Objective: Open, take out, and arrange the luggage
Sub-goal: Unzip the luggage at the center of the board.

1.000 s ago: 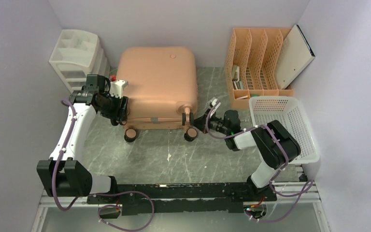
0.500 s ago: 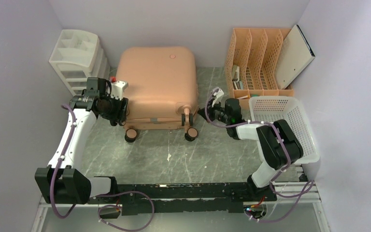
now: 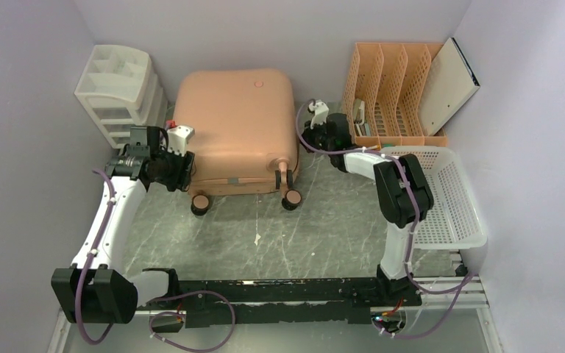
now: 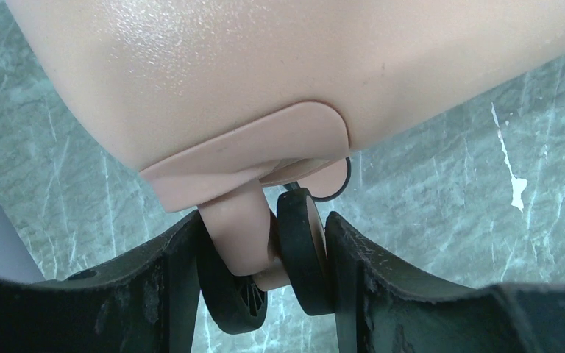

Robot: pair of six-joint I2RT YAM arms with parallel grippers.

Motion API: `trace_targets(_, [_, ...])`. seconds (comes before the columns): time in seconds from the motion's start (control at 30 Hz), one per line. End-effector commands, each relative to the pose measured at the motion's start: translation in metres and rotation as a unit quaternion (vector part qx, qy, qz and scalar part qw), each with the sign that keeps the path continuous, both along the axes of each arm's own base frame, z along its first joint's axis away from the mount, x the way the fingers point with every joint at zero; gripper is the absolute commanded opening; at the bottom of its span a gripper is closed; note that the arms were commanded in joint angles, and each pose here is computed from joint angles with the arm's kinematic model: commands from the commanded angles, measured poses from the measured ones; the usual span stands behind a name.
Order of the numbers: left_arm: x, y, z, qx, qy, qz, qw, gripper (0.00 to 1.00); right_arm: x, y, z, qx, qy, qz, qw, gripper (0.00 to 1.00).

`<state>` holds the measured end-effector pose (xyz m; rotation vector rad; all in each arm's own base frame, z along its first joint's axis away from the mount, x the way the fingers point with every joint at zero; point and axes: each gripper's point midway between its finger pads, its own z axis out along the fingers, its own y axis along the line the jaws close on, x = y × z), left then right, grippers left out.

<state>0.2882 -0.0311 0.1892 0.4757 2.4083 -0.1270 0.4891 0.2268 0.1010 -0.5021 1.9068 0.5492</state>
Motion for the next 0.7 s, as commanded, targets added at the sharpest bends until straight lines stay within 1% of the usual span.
trace_targets(0.0, [-0.001,-0.005,0.026,0.030,-0.078,-0.086,0.993,0.05,0.063,-0.031,-0.022,-0.050,0.000,-0.077,0.996,0.00])
trace_targets(0.1, [-0.007,-0.008,0.021,0.030,-0.080,-0.108,0.991,0.05,0.090,-0.026,-0.029,-0.041,-0.001,-0.078,0.996,0.00])
trace_targets(0.17, [-0.010,-0.011,0.015,0.028,-0.080,-0.121,0.989,0.05,0.102,-0.019,-0.034,-0.022,0.006,-0.075,0.997,0.00])
trace_targets(0.27, [-0.012,-0.018,0.012,0.019,-0.084,-0.142,0.986,0.05,0.112,-0.009,-0.031,-0.014,0.020,-0.061,0.998,0.00])
trace_targets(0.33, [-0.012,-0.023,0.013,0.010,-0.087,-0.156,0.984,0.05,0.110,-0.009,-0.028,-0.016,0.028,-0.057,0.998,0.00])
trace_targets(0.4, [-0.012,-0.029,0.016,-0.004,-0.089,-0.170,0.981,0.05,0.102,-0.012,-0.021,-0.020,0.031,-0.050,0.998,0.00])
trace_targets(0.47, [-0.011,-0.035,0.018,-0.016,-0.090,-0.182,0.979,0.05,0.087,-0.016,-0.003,-0.014,0.009,-0.037,0.999,0.00])
trace_targets(0.6, [-0.011,-0.041,0.022,-0.026,-0.094,-0.195,0.976,0.05,0.043,-0.028,0.018,-0.017,-0.024,-0.020,0.999,0.00])
trace_targets(0.67, [-0.012,-0.042,0.022,-0.027,-0.095,-0.202,0.974,0.05,0.019,-0.036,0.020,-0.017,-0.025,-0.016,0.999,0.00])
